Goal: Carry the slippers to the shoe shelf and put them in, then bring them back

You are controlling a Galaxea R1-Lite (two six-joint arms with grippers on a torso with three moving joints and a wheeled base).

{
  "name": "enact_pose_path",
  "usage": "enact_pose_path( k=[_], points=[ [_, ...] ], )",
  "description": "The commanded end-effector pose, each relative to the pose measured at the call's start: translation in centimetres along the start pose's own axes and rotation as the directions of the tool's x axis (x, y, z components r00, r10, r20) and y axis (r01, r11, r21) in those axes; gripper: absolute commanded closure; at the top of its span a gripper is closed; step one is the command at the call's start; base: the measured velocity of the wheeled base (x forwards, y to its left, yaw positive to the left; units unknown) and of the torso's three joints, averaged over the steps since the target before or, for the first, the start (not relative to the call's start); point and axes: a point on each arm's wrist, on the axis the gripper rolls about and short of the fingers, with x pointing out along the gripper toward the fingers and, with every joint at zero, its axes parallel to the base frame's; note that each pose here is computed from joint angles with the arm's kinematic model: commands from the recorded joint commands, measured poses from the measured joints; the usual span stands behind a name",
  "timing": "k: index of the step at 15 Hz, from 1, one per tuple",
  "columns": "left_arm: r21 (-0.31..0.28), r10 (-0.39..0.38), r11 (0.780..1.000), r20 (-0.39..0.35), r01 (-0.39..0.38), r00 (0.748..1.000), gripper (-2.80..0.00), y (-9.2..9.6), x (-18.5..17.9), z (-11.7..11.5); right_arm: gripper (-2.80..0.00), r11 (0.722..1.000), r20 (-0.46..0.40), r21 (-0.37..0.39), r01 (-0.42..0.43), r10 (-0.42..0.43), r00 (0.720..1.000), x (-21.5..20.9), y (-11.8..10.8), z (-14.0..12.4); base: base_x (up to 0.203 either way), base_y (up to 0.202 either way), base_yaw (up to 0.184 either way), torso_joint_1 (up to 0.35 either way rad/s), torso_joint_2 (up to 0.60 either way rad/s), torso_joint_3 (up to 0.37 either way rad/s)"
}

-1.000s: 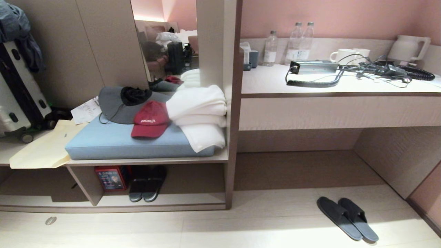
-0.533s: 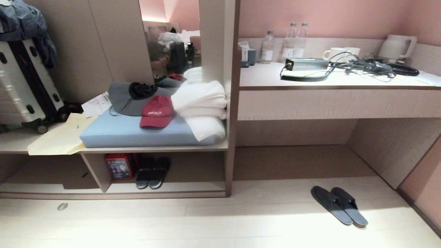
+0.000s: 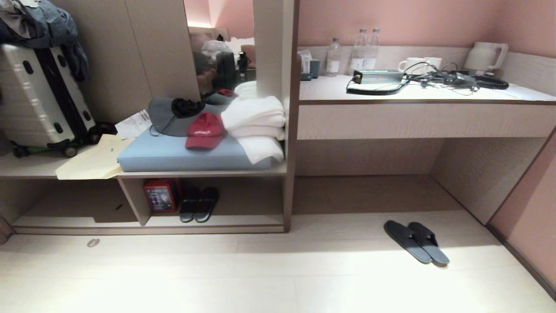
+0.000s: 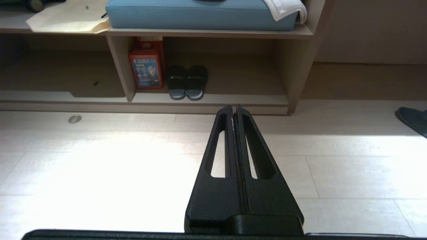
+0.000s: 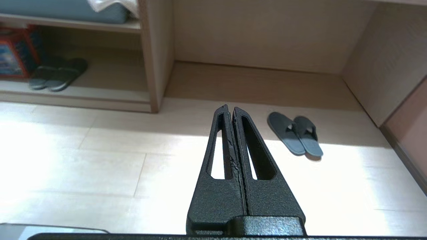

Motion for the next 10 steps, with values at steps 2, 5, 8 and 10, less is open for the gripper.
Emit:
enact_pose_path(
  k=[2, 5, 8, 10],
  points=[
    [-0.001, 0.000, 1.000, 0.000, 0.000, 1.000, 0.00, 0.00, 0.01, 0.01, 0.00, 1.000, -0.002, -0.001, 0.000, 0.000, 1.000, 0.01, 0.00, 0.00, -0.196, 0.000, 0.001, 0.004, 0.00, 0.000],
    [-0.001, -0.001, 1.000, -0.001, 0.001, 1.000, 0.00, 0.00, 0.01, 0.01, 0.00, 1.000, -0.001, -0.001, 0.000, 0.000, 1.000, 0.00, 0.00, 0.00, -0.196, 0.000, 0.000, 0.002, 0.01, 0.001],
    [-0.001, -0.001, 1.000, -0.001, 0.001, 1.000, 0.00, 0.00, 0.01, 0.01, 0.00, 1.000, 0.000, -0.001, 0.000, 0.000, 1.000, 0.00, 0.00, -0.01, -0.199, 0.000, 0.001, 0.006, 0.00, 0.007],
    [-0.001, 0.001, 1.000, 0.000, -0.001, 1.000, 0.00, 0.00, 0.01, 0.01, 0.00, 1.000, -0.001, -0.001, 0.000, 0.000, 1.000, 0.00, 0.00, 0.00, -0.196, 0.000, 0.003, 0.002, 0.00, 0.002]
  ],
)
